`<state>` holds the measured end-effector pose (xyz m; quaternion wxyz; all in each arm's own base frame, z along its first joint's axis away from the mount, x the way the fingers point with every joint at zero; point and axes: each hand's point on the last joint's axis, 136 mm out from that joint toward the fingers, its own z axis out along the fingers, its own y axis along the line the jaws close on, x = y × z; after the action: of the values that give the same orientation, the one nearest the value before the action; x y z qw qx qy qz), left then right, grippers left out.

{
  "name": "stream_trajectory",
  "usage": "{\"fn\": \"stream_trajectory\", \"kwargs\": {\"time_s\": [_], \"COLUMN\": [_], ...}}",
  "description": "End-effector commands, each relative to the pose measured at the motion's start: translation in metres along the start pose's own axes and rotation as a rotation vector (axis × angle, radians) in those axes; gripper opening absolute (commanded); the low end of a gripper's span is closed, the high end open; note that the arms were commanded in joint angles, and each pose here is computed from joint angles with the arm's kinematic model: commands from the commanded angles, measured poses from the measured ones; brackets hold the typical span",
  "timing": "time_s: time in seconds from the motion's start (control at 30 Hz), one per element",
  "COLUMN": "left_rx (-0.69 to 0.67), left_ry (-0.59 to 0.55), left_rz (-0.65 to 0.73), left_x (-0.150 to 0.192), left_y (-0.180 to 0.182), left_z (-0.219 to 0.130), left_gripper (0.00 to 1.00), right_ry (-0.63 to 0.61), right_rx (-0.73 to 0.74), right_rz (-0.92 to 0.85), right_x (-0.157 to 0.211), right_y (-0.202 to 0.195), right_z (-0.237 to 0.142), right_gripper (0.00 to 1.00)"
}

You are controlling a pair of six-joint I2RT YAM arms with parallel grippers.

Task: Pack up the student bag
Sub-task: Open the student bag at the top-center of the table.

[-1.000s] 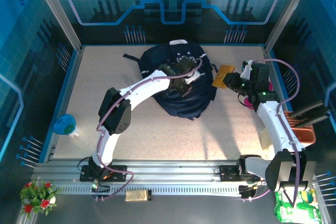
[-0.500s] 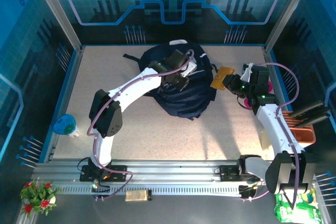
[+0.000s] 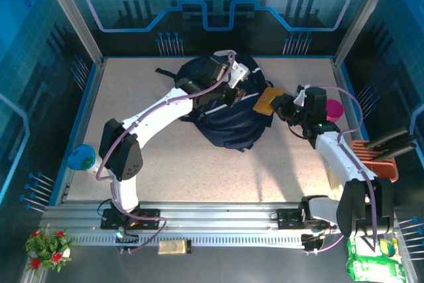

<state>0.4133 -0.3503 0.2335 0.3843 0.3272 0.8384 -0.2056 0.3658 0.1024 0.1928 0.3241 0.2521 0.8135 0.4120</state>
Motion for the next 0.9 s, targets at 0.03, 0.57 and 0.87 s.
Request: {"fn": "stream_trajectory", "kwargs": {"time_s": [0.03,0.57,0.87], "left_rx": [0.004,-0.047,-0.167], "left_ry": [0.163,0.464,0.437], "left_rz": [0.069,0.209,0.182], "left_x": [0.035,0.1,0.075], "left_y": [0.003,0.019,0.043], "left_z": [0.013,0.058,0.058], "left_gripper": [0.32,0.69,0.51], "right_ry": [-0.077,-0.111,-0.111], "right_rx": [0.058,0.154,0.157], "right_rz": [0.012,0.033,0.034], "right_x": [-0.01,-0.015,-0.016], "right_y": [-0.008,-0.03,-0.031], "right_z": [-0.007,-0.021,-0.022], "right_gripper": [0.17,0.17,0.17]}}
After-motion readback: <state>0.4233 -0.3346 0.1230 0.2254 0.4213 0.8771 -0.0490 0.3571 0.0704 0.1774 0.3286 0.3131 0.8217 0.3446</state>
